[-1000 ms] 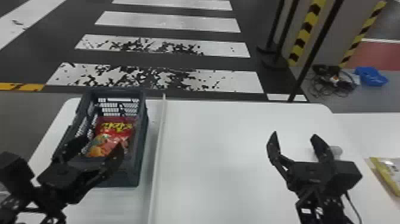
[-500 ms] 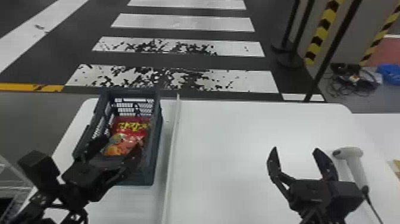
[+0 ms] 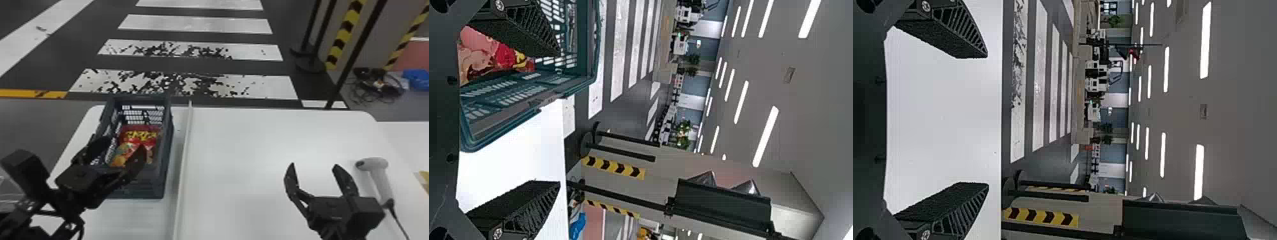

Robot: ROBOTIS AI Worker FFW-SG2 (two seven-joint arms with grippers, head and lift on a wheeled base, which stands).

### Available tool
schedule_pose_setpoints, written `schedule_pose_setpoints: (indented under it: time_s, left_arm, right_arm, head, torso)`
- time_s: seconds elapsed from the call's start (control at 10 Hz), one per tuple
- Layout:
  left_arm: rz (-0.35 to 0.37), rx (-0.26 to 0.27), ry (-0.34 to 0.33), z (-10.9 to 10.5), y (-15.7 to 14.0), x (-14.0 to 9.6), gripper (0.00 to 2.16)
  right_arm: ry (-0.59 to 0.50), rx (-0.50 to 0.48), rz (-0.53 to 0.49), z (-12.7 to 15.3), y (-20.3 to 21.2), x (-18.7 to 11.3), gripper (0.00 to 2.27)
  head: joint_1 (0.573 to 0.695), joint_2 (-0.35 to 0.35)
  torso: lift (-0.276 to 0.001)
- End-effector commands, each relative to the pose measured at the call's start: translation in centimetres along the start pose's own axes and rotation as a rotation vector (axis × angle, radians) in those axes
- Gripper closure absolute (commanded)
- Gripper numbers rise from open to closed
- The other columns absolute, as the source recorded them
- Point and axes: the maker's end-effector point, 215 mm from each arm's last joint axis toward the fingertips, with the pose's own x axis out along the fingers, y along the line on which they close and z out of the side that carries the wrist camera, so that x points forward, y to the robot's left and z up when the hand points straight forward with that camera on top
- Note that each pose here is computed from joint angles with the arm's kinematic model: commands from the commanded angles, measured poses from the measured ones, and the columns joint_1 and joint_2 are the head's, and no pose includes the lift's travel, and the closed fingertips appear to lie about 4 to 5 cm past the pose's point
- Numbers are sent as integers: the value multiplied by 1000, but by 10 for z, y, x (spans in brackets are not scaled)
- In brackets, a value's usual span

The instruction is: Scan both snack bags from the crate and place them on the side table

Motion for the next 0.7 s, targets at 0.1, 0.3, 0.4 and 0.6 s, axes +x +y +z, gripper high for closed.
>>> schedule_pose_setpoints:
  time_s: [0.1, 0.3, 0.4, 0.6]
  left_arm:
    - [43, 0, 45, 12, 37, 3, 73]
    - [61, 38, 95, 29, 68, 12, 73]
    - [53, 36, 130, 33, 79, 24, 73]
    - [43, 56, 206, 37, 102, 52, 73]
  right_arm:
    - [29, 3, -1, -9, 0, -1, 73]
    - [47, 3, 2, -16, 1, -3, 76]
    - [61, 2, 2, -20, 1, -5, 73]
    - [88, -6, 1, -28, 1, -9, 73]
  head:
    - [695, 1]
    - [695, 39]
    - [695, 57]
    - [695, 75]
  torso:
    - [-95]
    - [-95]
    - [-95]
    - [-95]
